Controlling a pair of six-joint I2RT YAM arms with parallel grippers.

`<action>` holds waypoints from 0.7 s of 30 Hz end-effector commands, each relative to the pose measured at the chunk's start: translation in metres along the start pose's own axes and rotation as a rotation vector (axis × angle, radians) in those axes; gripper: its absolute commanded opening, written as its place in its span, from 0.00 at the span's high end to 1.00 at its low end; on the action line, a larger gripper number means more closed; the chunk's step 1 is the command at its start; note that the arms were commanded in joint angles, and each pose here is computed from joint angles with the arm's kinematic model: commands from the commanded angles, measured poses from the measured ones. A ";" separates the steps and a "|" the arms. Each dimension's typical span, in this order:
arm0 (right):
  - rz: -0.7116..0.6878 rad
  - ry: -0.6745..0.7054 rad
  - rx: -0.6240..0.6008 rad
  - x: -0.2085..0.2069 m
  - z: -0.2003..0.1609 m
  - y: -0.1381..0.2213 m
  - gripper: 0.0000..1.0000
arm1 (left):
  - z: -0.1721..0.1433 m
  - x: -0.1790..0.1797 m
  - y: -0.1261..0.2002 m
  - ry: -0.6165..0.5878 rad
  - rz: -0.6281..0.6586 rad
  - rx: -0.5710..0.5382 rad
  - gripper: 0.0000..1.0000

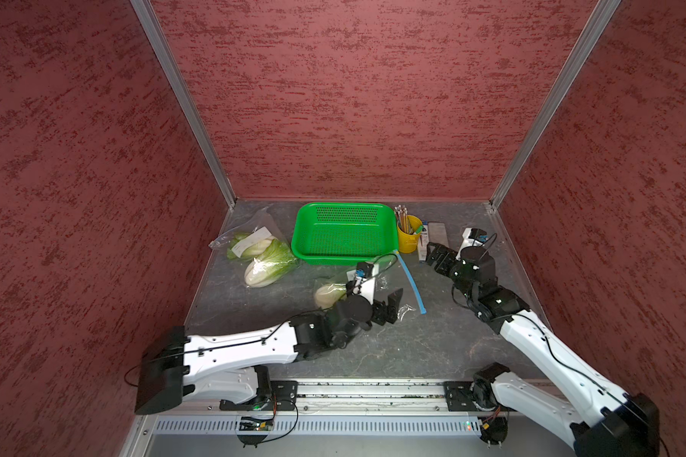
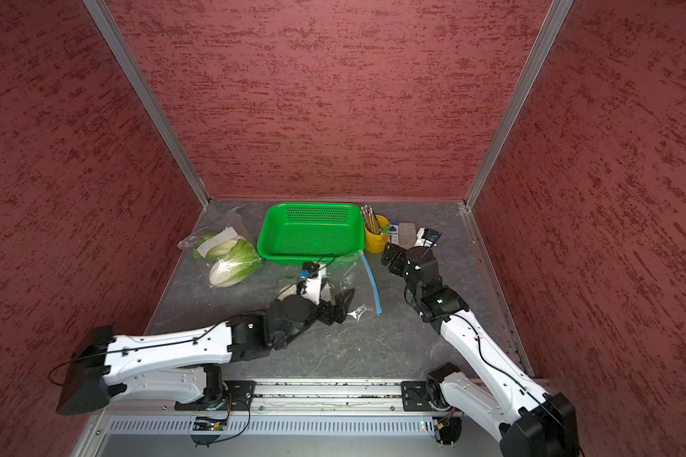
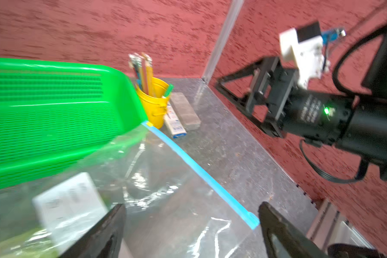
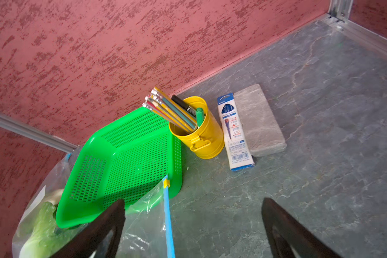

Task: Put the chinese cabbages into a zipper bag and zip it
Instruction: Place the zipper food storage bag at the center of the board, then reset both arms

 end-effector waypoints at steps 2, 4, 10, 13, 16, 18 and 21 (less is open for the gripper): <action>-0.082 -0.001 -0.099 -0.018 0.013 -0.011 0.01 | 0.004 0.087 0.033 -0.039 0.337 0.054 0.00; -0.133 0.002 -0.132 -0.030 0.015 -0.015 0.01 | 0.005 0.127 0.048 0.013 0.456 0.069 0.00; -0.286 0.029 -0.250 -0.067 0.015 -0.023 0.01 | -0.002 0.228 0.084 0.116 0.808 0.075 0.00; -0.345 0.069 -0.306 -0.083 0.009 -0.030 0.01 | -0.017 0.267 0.090 0.160 0.905 0.070 0.00; -0.389 0.150 -0.362 -0.097 0.001 -0.037 0.01 | -0.028 0.295 0.087 0.170 0.911 0.022 0.00; -0.424 0.179 -0.397 -0.101 0.003 -0.039 0.01 | -0.036 0.308 0.081 0.135 0.904 -0.007 0.00; -0.437 0.256 -0.449 -0.100 0.009 -0.042 0.01 | -0.044 0.320 0.065 0.067 0.859 -0.042 0.00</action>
Point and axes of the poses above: each gripper's point midway between its finger pads, its own y axis back along the fingers, its own x axis along the line the jaws close on, z = x × y, the point moved 7 cm from there along y, back along the fingers, and after that the axes turned 5 degrees about -y, right-handed, at the moved point
